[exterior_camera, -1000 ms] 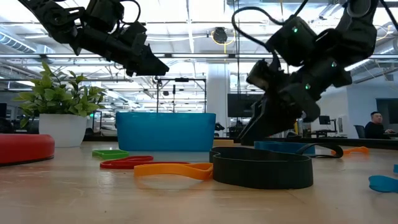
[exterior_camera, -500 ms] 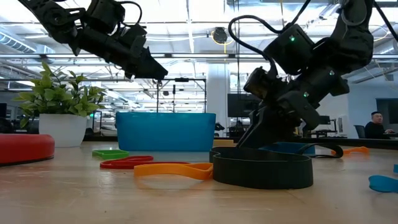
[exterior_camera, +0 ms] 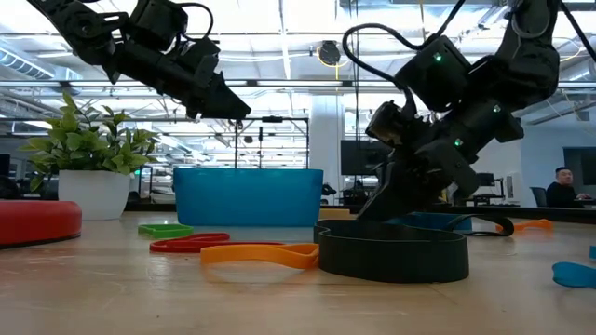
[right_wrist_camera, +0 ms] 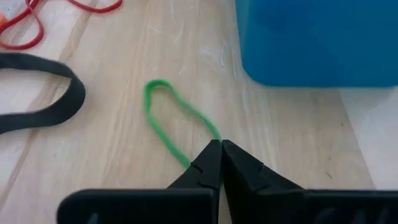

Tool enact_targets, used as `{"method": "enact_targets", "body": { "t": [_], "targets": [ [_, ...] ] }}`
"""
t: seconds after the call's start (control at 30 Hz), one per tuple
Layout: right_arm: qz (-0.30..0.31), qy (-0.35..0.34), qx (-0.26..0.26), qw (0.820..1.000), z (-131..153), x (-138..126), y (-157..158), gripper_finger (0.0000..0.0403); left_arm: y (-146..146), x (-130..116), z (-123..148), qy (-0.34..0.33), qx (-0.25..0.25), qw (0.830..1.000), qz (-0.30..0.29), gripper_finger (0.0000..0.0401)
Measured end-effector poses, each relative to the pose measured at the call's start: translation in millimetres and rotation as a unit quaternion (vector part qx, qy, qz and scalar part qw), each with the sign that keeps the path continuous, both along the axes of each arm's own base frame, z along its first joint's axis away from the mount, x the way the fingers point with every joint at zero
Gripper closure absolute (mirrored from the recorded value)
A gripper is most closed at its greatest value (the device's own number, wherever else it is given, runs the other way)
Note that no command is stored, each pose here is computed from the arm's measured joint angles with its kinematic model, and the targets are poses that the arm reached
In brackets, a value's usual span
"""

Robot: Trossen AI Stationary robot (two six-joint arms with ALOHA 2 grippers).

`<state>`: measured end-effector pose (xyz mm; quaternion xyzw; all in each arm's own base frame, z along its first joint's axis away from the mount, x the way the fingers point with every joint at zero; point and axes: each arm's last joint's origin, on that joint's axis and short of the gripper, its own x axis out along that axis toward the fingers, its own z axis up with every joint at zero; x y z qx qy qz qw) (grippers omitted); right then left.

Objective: Pick and place rubber bands into bin
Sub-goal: Put the green rubber band into the blue bin

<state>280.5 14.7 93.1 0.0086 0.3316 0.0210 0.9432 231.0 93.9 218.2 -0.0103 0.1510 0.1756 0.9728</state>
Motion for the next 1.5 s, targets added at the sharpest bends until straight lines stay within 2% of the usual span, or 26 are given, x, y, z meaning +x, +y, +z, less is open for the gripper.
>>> {"method": "enact_targets", "body": {
  "t": [0.2, 0.4, 0.5, 0.67, 0.77, 0.87, 0.97, 1.13, 1.33, 1.5],
  "targets": [
    [0.012, -0.057, -0.017, 0.998, 29.2, -0.5, -0.1, 0.0402, 0.0, 0.0, 0.0, -0.001, -0.003, 1.000, 0.001, 0.0206],
    [0.020, -0.151, -0.078, 0.985, 75.2, -7.0, -1.8, 0.0402, 0.1, 0.0, 0.0, -0.001, -0.003, 1.000, 0.001, 0.0206],
    [0.005, -0.216, -0.127, 0.968, 101.9, -12.3, -3.9, 0.0402, 0.0, 0.0, 0.1, -0.001, -0.003, 1.000, 0.001, 0.0206],
    [0.013, -0.315, -0.203, 0.927, 134.8, -18.6, -4.7, 0.0402, 0.0, 0.1, 0.1, -0.002, -0.003, 1.000, 0.001, 0.0206],
    [0.050, -0.318, -0.219, 0.921, 145.2, -12.4, -5.3, 0.0403, 0.0, 0.1, 0.3, -0.002, -0.002, 1.000, 0.001, 0.0206],
    [0.081, -0.267, -0.215, 0.936, 155.3, 3.2, -8.4, 0.0403, 0.1, 0.1, 0.3, -0.002, -0.002, 1.000, 0.001, 0.0206],
    [0.080, -0.223, -0.210, 0.949, 157.6, 20.8, -13.4, 0.0403, 0.1, 0.1, 0.3, -0.003, -0.002, 1.000, 0.001, 0.0206],
    [0.072, -0.205, -0.214, 0.952, 150.8, 48.7, -22.5, 0.0403, 0.0, 0.1, 0.2, -0.002, -0.002, 1.000, 0.001, 0.0206],
    [0.064, -0.166, -0.214, 0.961, 115.3, 72.1, -34.7, 0.0403, 0.0, 0.0, 0.2, -0.002, -0.002, 1.000, 0.001, 0.0206],
    [0.052, -0.142, -0.193, 0.970, 84.2, 83.3, -39.2, 0.0403, 0.0, 0.0, 0.0, -0.001, -0.002, 1.000, 0.001, 0.0206]
  ]
}}
